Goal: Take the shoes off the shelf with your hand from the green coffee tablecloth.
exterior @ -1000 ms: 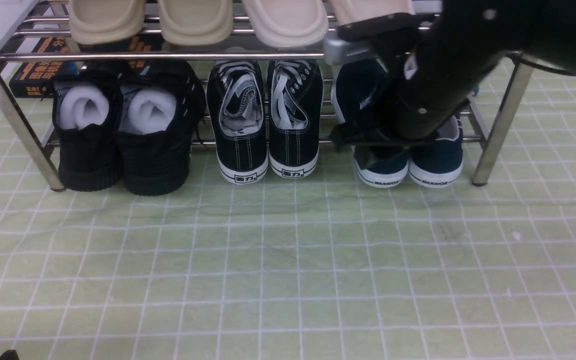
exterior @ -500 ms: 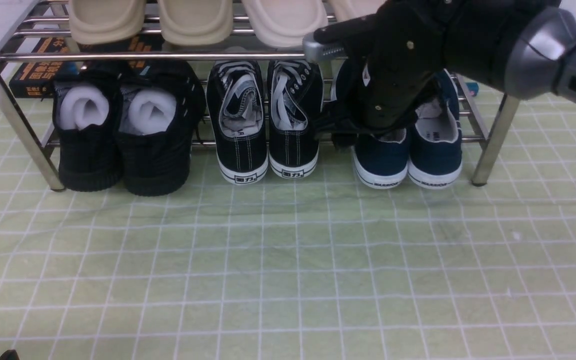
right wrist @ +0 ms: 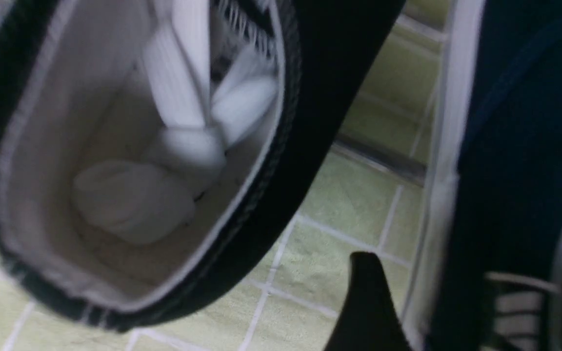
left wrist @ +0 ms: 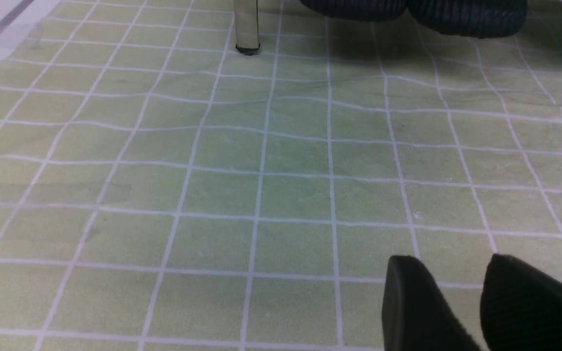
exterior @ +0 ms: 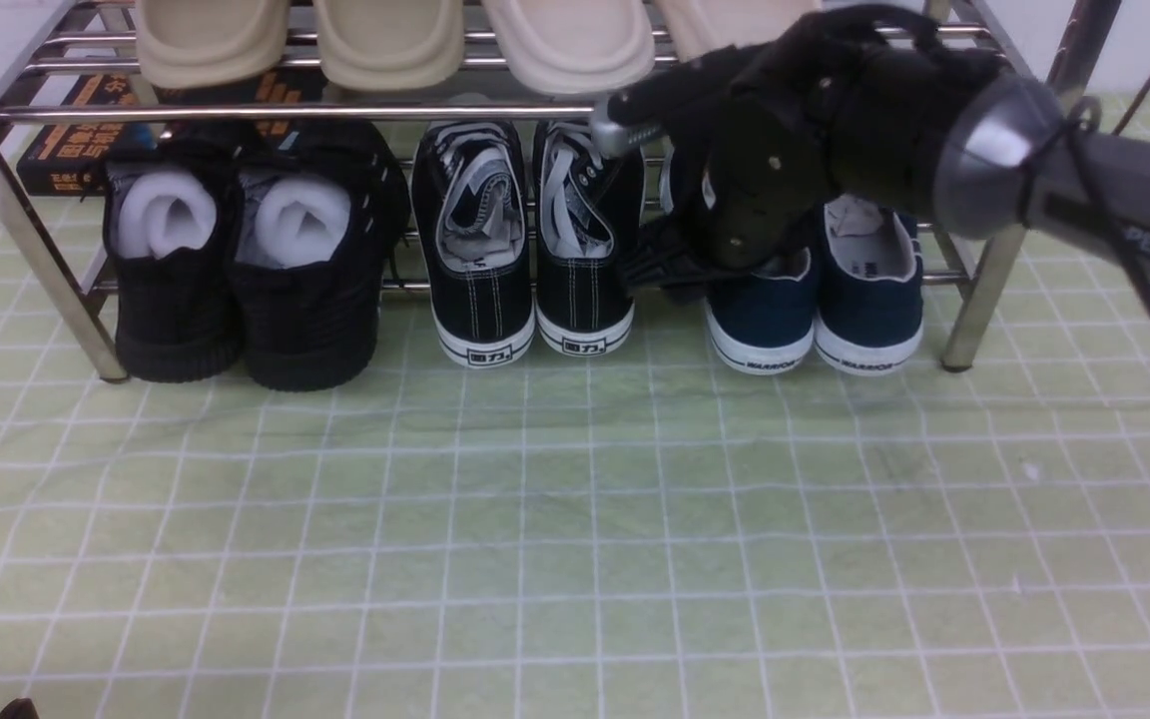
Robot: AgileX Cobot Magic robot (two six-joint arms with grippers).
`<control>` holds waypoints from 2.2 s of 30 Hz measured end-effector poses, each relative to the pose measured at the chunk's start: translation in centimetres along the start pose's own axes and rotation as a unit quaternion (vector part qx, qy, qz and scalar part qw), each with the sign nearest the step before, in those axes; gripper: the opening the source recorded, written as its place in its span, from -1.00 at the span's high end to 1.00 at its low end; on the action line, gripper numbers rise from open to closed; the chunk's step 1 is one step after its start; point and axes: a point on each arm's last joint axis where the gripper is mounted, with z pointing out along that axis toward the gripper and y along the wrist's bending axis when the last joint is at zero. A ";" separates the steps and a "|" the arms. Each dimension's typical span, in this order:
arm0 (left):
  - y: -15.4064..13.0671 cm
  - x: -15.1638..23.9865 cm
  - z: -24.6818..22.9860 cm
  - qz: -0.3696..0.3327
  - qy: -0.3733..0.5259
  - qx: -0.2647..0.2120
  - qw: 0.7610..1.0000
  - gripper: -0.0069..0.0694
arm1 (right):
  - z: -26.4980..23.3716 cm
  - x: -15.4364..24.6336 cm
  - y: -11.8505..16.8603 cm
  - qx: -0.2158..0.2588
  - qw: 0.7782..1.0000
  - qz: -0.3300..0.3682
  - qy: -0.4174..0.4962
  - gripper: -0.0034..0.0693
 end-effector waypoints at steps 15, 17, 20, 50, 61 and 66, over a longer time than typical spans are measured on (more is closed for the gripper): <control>0.0 0.0 0.0 0.000 0.000 0.000 1.000 0.19 | 1.0 0.4 0.1 0.008 1.000 -0.006 0.011 0.81; 0.0 0.0 0.0 0.000 0.000 0.000 1.000 0.19 | 1.0 0.4 0.1 0.009 1.000 -0.006 0.012 0.81; 0.0 0.0 0.0 0.000 0.000 0.000 1.000 0.19 | 0.5 0.4 0.0 0.009 1.000 -0.005 0.015 0.81; 0.0 0.0 0.0 0.000 0.000 0.000 1.000 0.19 | -17.2 2.0 1.2 -0.147 0.986 -0.007 0.078 0.81; 0.0 0.0 0.0 0.000 0.000 0.000 1.000 0.19 | -23.2 9.6 4.1 -0.182 0.977 -0.027 0.109 0.81; 0.0 0.0 0.0 0.000 0.000 0.000 1.000 0.19 | -24.3 13.0 4.1 -0.166 0.978 -0.005 0.127 0.81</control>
